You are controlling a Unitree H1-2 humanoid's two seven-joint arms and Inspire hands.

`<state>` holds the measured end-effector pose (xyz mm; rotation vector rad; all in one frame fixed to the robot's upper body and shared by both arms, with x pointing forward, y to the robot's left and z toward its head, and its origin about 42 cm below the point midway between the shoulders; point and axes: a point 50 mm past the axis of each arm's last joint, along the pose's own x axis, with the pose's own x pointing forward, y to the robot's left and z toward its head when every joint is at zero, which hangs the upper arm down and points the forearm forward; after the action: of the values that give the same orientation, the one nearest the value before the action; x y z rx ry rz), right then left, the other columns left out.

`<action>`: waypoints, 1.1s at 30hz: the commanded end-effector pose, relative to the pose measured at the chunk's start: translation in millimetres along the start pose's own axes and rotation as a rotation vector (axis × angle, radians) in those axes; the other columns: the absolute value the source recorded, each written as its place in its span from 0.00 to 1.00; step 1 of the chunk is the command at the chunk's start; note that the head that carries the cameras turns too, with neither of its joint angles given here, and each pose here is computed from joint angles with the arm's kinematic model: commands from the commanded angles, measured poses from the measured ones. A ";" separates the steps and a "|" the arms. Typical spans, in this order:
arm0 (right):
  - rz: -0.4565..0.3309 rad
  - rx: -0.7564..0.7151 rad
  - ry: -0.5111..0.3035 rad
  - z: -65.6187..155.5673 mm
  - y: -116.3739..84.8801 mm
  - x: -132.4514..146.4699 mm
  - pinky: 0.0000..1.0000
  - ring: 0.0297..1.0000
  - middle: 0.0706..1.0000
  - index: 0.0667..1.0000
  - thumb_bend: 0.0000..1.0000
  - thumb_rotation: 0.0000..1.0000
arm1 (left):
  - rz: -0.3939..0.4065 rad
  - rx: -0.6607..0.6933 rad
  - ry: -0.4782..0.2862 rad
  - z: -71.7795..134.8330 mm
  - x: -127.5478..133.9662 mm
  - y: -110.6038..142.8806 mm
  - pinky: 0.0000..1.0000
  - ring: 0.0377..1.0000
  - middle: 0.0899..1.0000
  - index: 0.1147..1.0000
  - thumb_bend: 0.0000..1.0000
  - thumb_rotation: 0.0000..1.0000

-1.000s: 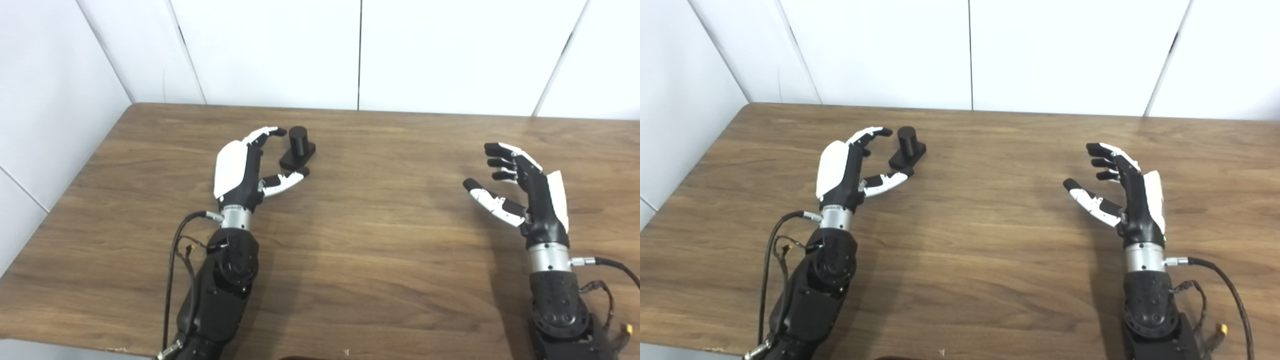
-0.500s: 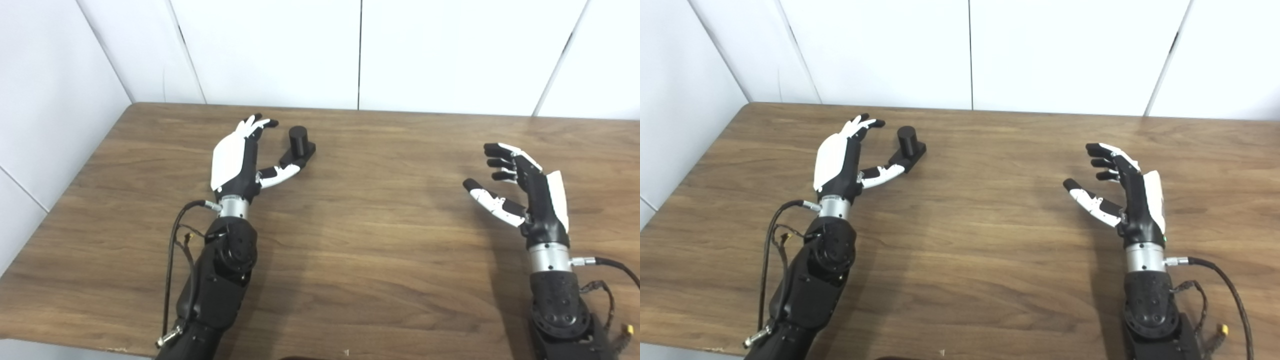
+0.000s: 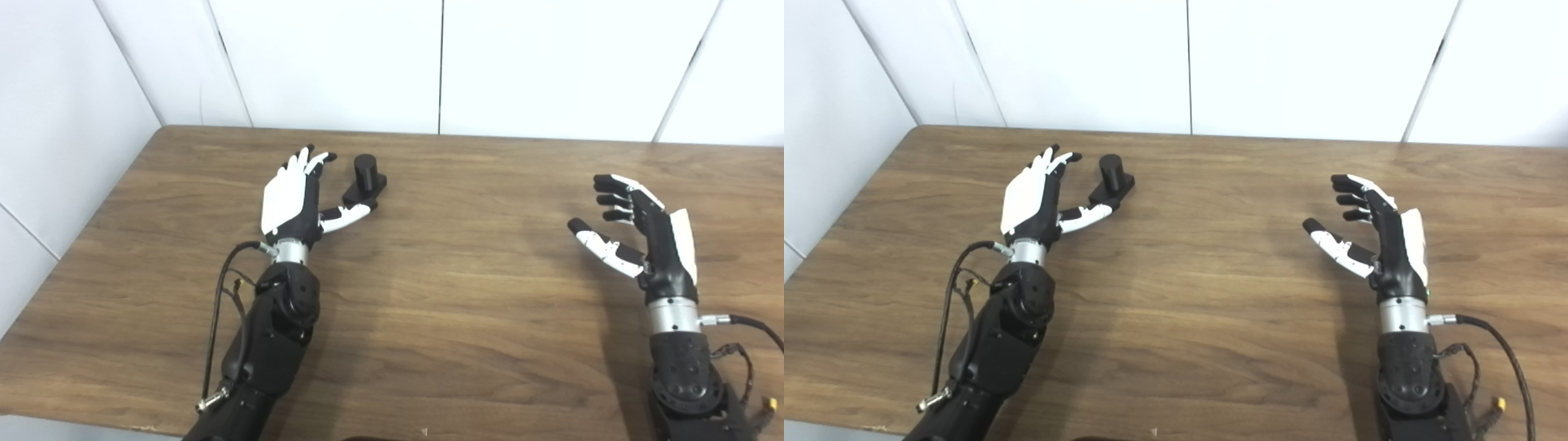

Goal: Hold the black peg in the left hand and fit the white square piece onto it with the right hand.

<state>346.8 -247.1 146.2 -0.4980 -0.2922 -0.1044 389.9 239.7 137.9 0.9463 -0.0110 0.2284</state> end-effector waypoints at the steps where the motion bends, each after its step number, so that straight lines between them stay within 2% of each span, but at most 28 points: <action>1: -0.003 -0.025 -0.024 -1.6 -7.9 -0.7 0.63 0.71 0.73 0.73 0.57 0.32 | 0.073 0.036 -0.047 13.5 19.0 18.6 1.00 1.00 1.00 0.75 0.88 0.55; 8: -0.005 -0.022 -0.031 -0.8 -8.4 0.4 0.63 0.71 0.73 0.72 0.57 0.30 | 0.061 0.040 -0.018 7.8 24.9 10.8 1.00 1.00 1.00 0.67 0.89 0.54; 17: -0.005 -0.029 -0.031 -0.4 -7.3 0.5 0.63 0.72 0.73 0.72 0.58 0.33 | 0.080 0.051 0.013 2.9 32.2 -0.1 1.00 1.00 1.00 0.59 0.88 0.52; 33: -0.015 -0.020 -0.031 2.7 -3.6 -1.4 0.62 0.71 0.73 0.72 0.58 0.32 | 0.089 0.053 0.048 2.2 43.2 -13.7 1.00 1.00 1.00 0.54 0.87 0.51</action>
<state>346.0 -247.0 147.9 -0.5106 -0.2986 -0.1059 417.6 238.3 108.0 0.9876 0.0847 0.2852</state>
